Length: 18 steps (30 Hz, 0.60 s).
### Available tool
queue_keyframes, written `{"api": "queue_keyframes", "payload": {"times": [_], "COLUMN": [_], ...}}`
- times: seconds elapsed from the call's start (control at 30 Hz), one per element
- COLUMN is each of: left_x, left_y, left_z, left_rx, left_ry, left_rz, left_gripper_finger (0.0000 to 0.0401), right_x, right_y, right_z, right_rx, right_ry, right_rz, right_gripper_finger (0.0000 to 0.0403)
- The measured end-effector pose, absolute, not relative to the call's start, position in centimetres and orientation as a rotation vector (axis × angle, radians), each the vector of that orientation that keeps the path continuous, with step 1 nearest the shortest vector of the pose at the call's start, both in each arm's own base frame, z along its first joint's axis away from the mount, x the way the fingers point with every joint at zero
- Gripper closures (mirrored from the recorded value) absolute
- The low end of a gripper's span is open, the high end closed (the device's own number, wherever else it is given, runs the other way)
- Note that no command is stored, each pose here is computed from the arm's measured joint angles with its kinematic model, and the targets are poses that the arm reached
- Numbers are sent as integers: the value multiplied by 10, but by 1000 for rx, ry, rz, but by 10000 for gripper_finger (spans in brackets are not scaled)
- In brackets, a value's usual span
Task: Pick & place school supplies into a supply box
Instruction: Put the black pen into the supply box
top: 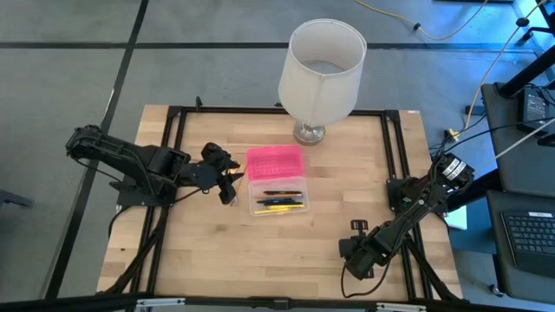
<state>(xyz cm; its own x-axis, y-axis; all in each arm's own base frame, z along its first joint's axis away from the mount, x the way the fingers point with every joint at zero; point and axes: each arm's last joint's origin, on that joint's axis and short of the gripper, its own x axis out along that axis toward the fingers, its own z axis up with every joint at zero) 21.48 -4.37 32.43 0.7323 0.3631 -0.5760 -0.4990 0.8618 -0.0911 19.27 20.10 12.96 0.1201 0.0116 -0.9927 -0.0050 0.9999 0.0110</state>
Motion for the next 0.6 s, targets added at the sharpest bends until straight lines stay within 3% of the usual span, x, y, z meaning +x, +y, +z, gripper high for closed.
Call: {"api": "queue_keyframes", "payload": {"times": [0.6], "left_x": [215], "left_y": [-44], "left_z": [324], "left_rx": [-245], "left_ry": [578], "left_rz": [480], "left_gripper_finger": [271], "right_x": [204], "right_y": [212], "right_z": [154], "right_rx": [-47], "right_ry": [1433], "right_rz": [42], "right_gripper_finger": [362]}}
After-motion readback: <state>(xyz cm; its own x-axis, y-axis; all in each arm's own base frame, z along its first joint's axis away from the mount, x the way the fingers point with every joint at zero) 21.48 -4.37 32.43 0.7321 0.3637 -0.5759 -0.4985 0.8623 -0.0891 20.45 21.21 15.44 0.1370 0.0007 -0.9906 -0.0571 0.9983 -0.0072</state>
